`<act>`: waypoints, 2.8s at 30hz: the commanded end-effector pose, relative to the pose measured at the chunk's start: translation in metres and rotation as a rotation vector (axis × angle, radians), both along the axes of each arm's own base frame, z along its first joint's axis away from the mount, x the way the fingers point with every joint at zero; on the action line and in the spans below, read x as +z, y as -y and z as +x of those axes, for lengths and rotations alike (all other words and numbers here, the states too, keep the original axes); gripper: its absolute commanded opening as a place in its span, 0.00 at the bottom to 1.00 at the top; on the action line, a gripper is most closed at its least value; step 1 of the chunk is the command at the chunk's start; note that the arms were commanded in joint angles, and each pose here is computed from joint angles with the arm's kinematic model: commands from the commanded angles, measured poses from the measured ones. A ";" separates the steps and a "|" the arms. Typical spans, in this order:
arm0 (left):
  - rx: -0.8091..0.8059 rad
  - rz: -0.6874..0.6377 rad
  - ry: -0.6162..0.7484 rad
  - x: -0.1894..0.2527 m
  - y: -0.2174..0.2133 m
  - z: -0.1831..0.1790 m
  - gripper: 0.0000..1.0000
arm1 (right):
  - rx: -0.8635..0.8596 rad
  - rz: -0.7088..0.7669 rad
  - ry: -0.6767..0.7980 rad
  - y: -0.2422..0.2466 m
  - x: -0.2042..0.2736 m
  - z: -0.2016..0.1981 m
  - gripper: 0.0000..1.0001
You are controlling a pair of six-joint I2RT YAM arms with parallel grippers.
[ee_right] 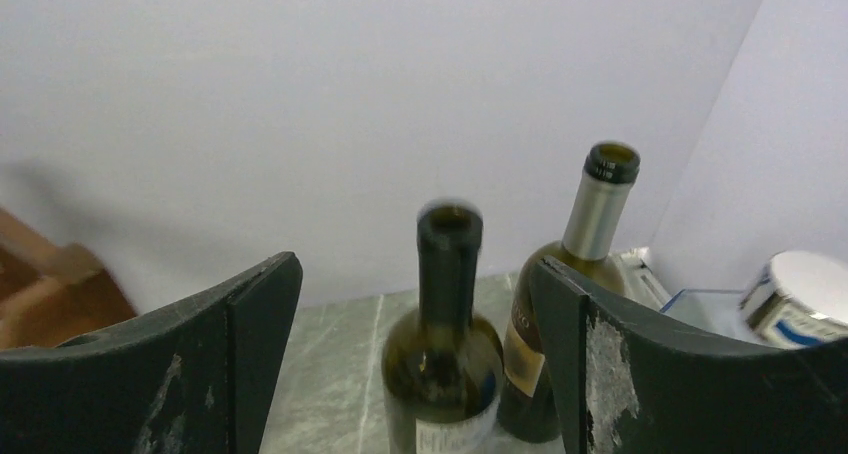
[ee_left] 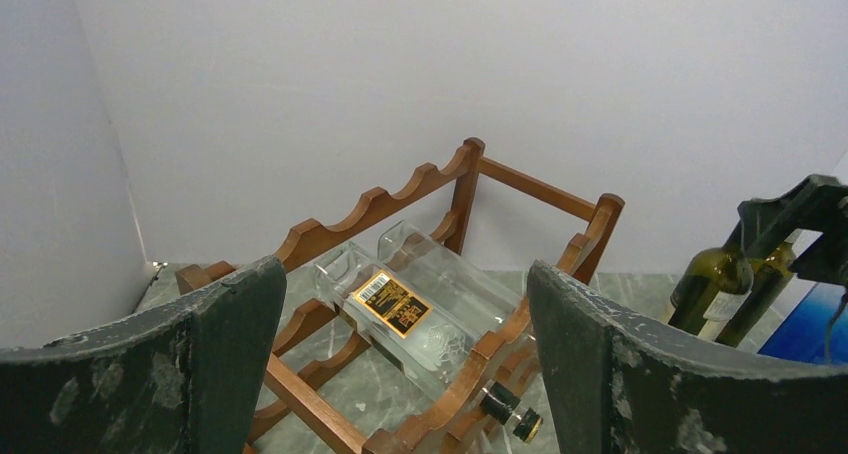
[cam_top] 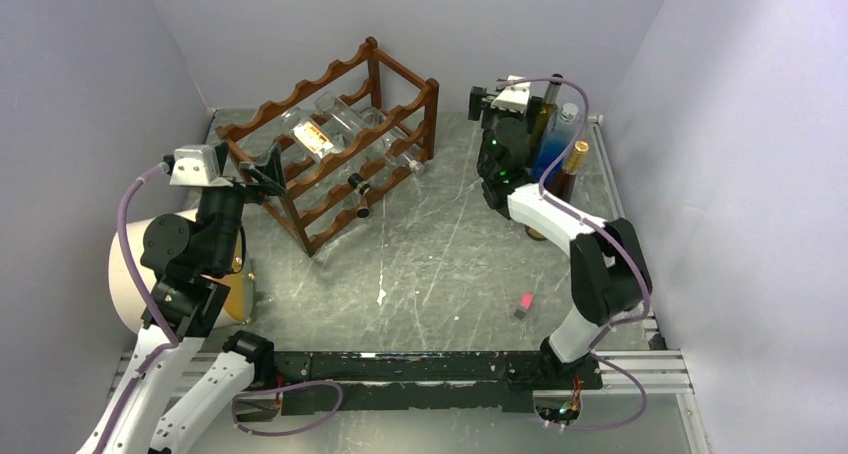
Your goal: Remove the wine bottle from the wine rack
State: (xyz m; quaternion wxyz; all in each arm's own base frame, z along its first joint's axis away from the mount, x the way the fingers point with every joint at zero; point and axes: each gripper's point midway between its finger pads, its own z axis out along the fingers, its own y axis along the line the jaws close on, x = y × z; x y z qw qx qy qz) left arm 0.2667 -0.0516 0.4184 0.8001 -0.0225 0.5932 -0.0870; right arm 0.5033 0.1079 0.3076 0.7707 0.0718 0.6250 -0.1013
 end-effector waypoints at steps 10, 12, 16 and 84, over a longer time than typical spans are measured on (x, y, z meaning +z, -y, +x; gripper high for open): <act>-0.011 -0.014 -0.012 -0.001 0.001 0.002 0.93 | 0.389 -0.052 -0.182 -0.089 0.035 -0.137 1.00; -0.011 -0.011 -0.019 -0.003 0.002 0.003 0.93 | 0.488 -0.025 -0.256 -0.109 0.017 -0.160 1.00; -0.014 -0.010 -0.040 -0.008 0.004 0.008 0.93 | 0.616 0.069 -0.415 -0.144 -0.018 -0.209 1.00; -0.347 -0.141 -0.918 -0.124 0.078 0.023 0.93 | 1.232 0.626 -0.703 -0.322 -0.152 -0.130 0.71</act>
